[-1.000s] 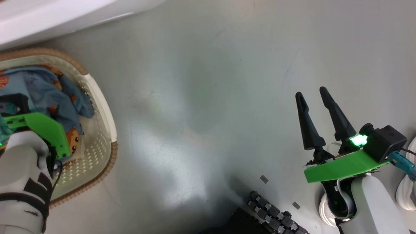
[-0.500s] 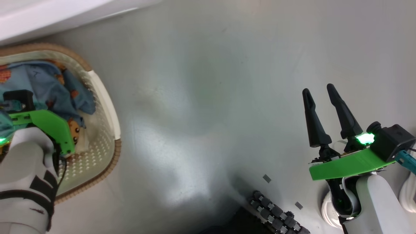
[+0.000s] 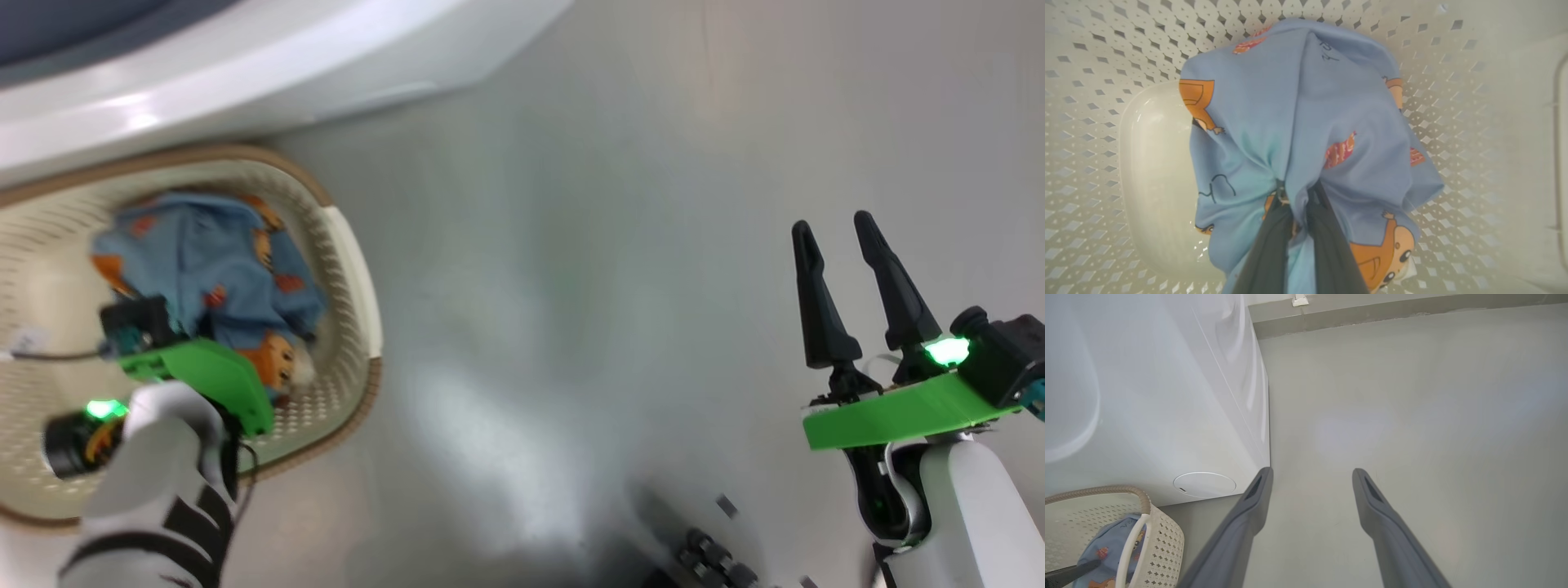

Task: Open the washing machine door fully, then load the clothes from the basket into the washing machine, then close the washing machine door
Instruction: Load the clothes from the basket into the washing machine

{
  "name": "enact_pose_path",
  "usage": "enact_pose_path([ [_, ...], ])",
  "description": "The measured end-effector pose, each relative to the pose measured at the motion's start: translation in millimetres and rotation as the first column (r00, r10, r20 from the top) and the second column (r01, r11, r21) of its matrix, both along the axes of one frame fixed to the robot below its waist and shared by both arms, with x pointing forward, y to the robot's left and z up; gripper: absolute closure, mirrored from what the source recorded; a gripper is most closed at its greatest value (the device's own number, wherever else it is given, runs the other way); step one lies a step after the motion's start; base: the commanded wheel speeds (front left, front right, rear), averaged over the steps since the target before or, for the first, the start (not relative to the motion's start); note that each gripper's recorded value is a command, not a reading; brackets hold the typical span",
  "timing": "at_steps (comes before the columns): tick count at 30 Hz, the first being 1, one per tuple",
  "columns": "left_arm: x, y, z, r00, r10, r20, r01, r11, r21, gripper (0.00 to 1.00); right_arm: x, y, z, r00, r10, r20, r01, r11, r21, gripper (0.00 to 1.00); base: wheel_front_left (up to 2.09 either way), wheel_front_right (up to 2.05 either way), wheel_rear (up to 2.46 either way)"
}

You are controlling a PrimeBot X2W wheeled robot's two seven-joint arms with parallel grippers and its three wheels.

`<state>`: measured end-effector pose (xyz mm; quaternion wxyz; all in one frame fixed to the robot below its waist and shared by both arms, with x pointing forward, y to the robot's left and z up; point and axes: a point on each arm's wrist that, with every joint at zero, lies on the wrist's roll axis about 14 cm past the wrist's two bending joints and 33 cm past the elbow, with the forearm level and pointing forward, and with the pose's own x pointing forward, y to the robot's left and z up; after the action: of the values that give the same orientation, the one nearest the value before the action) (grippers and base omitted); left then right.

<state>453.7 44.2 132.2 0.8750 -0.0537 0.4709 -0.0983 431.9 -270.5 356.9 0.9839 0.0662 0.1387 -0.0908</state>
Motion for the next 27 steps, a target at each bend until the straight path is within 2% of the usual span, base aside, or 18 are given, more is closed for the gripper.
enact_pose_path([
  [7, -0.7, 9.6, 52.7, 0.989, 0.094, 0.112, -0.089, 0.995, -0.049, 1.0, -8.0, 7.0, 24.1, 0.998, 0.01, 0.055, -0.01, 1.0, 0.015, 0.0, 0.0, 0.0, 0.0],
  [13, -19.9, 30.6, 95.7, 0.968, 0.143, 0.206, -0.137, 0.99, -0.04, 1.0, -22.9, 14.4, 44.6, 0.995, 0.023, 0.092, -0.025, 0.999, 0.021, 0.0, 0.0, 0.0, 0.0],
  [27, -66.2, 72.6, 198.3, 0.869, 0.219, 0.444, -0.216, 0.975, -0.059, 1.0, -77.0, 35.5, 84.9, 0.984, 0.067, 0.166, -0.072, 0.997, 0.019, 0.0, 0.0, 0.0, 0.0],
])
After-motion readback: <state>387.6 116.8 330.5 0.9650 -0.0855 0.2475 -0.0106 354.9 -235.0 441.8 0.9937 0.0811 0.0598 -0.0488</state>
